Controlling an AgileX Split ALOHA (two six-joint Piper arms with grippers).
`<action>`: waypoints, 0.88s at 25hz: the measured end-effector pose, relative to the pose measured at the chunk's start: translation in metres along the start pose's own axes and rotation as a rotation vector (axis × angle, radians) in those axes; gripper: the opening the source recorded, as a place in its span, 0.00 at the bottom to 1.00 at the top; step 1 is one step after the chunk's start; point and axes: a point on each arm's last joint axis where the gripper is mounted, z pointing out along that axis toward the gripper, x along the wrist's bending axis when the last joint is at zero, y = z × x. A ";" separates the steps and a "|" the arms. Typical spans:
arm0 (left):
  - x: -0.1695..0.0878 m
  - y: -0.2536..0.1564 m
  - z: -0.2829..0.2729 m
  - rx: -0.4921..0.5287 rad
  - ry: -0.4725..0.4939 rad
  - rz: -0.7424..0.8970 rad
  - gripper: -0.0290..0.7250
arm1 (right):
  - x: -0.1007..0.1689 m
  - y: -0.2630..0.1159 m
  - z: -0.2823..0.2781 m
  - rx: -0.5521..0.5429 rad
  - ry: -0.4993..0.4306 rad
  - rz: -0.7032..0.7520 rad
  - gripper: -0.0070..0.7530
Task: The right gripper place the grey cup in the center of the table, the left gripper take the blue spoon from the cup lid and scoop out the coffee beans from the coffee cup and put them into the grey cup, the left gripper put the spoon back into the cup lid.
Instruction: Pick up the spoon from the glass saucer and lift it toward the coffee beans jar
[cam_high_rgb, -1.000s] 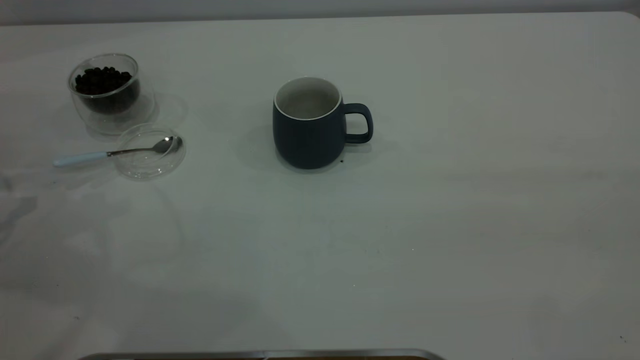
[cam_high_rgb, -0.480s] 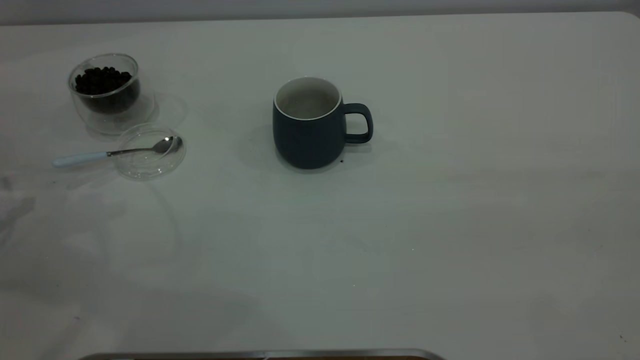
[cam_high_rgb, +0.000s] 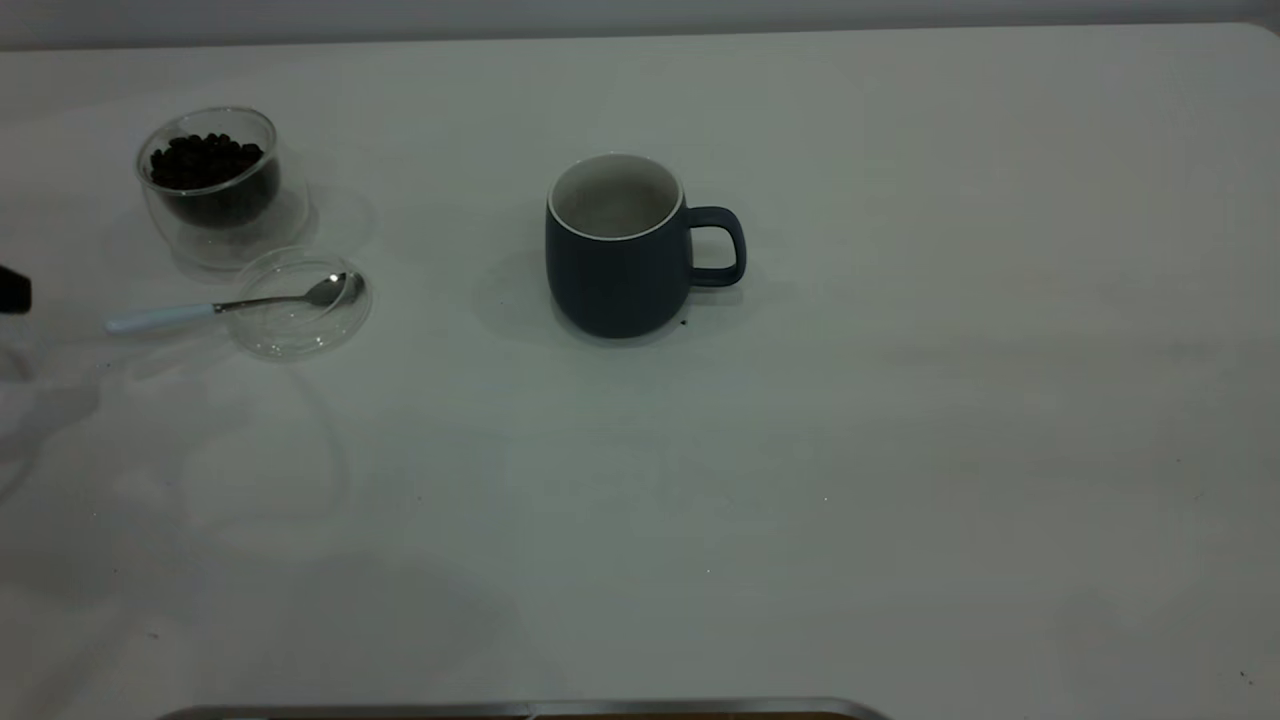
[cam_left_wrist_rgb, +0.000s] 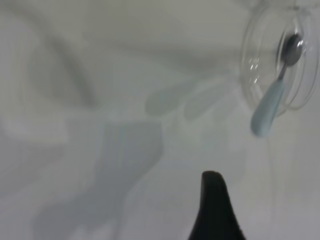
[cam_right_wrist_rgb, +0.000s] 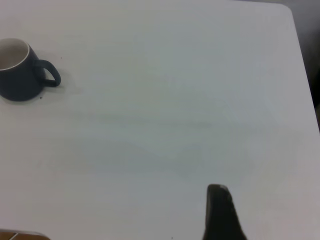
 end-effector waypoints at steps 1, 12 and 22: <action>-0.001 0.002 0.000 -0.017 -0.005 0.009 0.82 | 0.000 0.000 0.000 0.000 0.000 0.000 0.67; 0.011 -0.006 0.018 -0.016 -0.034 -0.008 0.82 | 0.000 0.000 0.000 0.000 0.000 0.000 0.67; -0.009 0.001 0.042 -0.058 -0.052 0.093 0.82 | 0.000 0.000 0.000 0.000 0.000 0.000 0.67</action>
